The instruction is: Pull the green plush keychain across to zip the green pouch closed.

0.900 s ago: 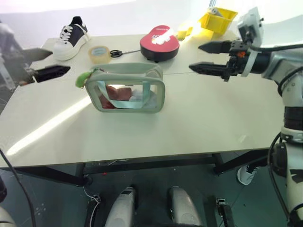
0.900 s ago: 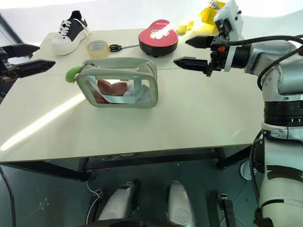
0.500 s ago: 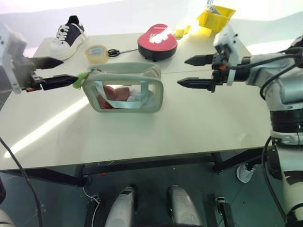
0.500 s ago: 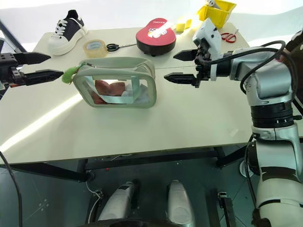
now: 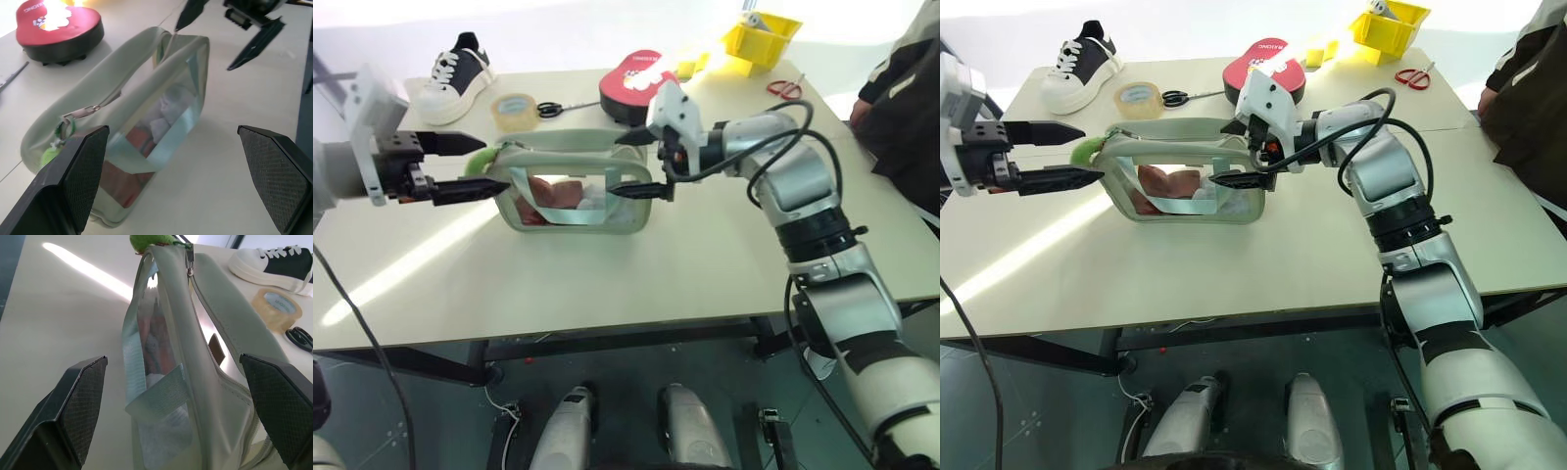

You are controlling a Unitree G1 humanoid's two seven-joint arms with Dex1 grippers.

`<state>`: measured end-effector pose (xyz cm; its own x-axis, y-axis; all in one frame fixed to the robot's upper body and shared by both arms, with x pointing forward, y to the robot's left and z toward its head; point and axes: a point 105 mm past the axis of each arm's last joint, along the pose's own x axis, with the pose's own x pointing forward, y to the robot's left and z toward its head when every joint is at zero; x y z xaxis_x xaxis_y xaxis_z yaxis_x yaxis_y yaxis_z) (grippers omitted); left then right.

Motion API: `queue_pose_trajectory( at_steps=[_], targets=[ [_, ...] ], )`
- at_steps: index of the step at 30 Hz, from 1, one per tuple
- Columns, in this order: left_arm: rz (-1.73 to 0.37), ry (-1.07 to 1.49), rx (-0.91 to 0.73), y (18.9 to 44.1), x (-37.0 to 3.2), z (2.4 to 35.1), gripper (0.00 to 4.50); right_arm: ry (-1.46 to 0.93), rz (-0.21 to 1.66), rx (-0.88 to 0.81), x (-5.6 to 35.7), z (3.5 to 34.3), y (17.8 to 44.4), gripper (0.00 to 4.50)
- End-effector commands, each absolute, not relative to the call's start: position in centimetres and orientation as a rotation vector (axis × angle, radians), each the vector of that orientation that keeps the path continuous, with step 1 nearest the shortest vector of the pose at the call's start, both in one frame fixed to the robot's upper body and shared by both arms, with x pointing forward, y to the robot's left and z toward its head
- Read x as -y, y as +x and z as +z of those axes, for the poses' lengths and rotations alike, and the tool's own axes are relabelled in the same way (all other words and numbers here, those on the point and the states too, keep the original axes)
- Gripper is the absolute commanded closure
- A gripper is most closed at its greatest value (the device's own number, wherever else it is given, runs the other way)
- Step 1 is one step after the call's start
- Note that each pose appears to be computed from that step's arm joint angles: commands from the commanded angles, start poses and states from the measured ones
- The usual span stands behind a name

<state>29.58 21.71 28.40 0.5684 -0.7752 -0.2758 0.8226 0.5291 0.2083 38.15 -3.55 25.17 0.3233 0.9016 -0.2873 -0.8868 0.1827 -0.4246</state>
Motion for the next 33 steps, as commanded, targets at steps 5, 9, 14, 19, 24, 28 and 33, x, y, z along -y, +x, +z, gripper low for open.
queue_pose_trajectory(
  at_steps=[5,9,14,19,24,28,33],
  targets=[
    [-0.902,0.341,-0.092,28.9,-22.3,29.9,0.0,-0.679,1.259,0.088,3.6,26.2,38.8,3.47],
    [-0.861,0.347,-0.1,28.8,-23.3,29.9,0.0,-0.724,1.281,0.104,4.1,26.4,38.5,4.48],
    [-0.785,0.33,-0.092,28.8,-25.1,30.4,0.0,-0.792,1.336,0.099,6.6,26.6,37.5,4.48],
    [-0.783,0.341,-0.124,28.8,-25.5,29.5,0.0,-0.807,1.375,0.057,7.9,25.8,37.1,4.48],
    [-0.781,0.327,-0.109,29.4,-25.4,29.5,0.0,-0.8,1.344,0.065,8.4,26.0,37.9,4.48],
    [-0.739,0.329,-0.123,31.1,-25.4,27.9,0.0,-0.78,1.329,0.068,7.9,25.7,38.3,4.48],
    [-0.744,0.352,-0.147,32.2,-24.6,25.4,0.0,-0.765,1.316,0.084,7.7,25.9,38.4,4.48]
  ],
)
